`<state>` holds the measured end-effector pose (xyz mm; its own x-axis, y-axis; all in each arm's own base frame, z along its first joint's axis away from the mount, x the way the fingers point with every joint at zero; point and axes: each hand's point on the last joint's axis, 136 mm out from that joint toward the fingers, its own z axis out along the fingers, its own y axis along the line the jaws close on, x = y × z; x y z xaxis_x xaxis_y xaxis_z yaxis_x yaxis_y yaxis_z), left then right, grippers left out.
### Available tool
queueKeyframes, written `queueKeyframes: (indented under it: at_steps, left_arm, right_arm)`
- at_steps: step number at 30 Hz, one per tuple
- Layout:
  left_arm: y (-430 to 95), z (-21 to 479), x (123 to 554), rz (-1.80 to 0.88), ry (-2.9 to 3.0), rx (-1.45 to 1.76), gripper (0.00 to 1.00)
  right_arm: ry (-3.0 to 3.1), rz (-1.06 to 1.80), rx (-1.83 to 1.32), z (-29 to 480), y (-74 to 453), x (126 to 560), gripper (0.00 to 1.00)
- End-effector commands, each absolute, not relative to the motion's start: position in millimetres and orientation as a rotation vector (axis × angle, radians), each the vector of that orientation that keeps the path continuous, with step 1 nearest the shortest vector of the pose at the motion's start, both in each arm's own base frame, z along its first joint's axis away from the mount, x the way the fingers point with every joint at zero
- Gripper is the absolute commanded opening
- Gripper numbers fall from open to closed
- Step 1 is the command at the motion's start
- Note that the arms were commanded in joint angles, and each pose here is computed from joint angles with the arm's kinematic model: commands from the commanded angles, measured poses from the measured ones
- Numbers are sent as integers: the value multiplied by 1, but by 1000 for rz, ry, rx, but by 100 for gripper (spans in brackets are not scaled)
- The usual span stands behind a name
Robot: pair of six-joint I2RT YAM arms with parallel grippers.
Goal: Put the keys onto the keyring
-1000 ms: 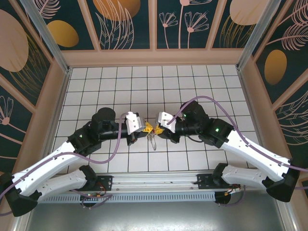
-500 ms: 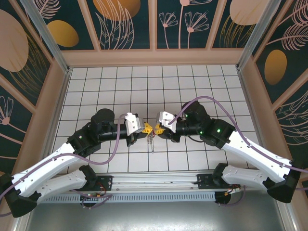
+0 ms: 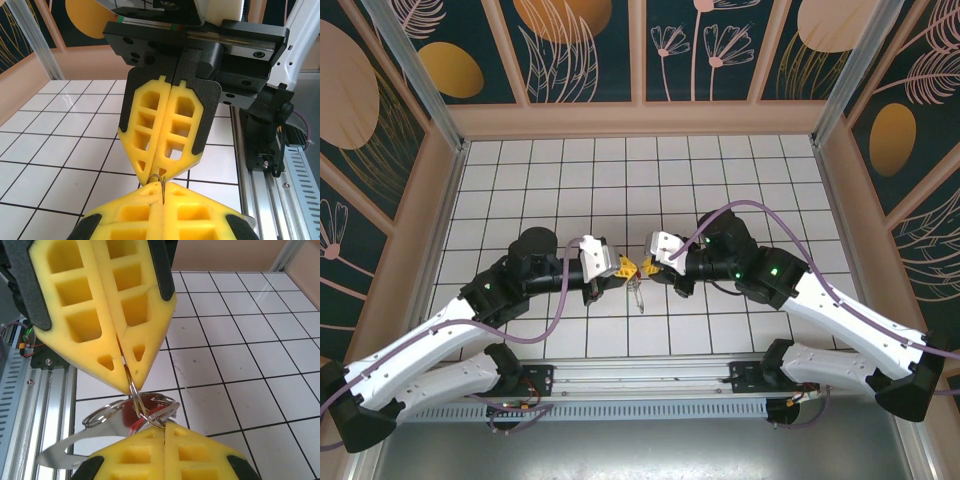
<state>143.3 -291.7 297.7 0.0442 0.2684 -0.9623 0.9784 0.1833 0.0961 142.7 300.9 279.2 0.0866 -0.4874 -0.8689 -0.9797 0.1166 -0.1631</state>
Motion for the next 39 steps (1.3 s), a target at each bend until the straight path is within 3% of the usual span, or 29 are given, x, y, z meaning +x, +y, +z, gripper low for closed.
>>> queueKeyframes:
  at_steps: [1,5,8,17,30,39]
  left_arm:
    - [-292,312,138,-902,1370,1264,0]
    - [-291,312,138,-901,1371,1265,0]
    - [-291,313,137,-900,1368,1266,0]
    - [-291,313,138,-899,1368,1264,0]
    - [-292,324,133,-929,1314,1258,0]
    - [-289,327,128,-943,1292,1250,0]
  right_arm:
    - [1438,760,-1494,299,307,136,8]
    - [1434,760,-1490,300,306,136,19]
    - [1430,762,-1489,302,306,135,20]
    - [1417,773,-1504,301,307,133,0]
    - [1549,761,-1570,269,315,140,0]
    - [1495,798,-1559,280,325,143,0]
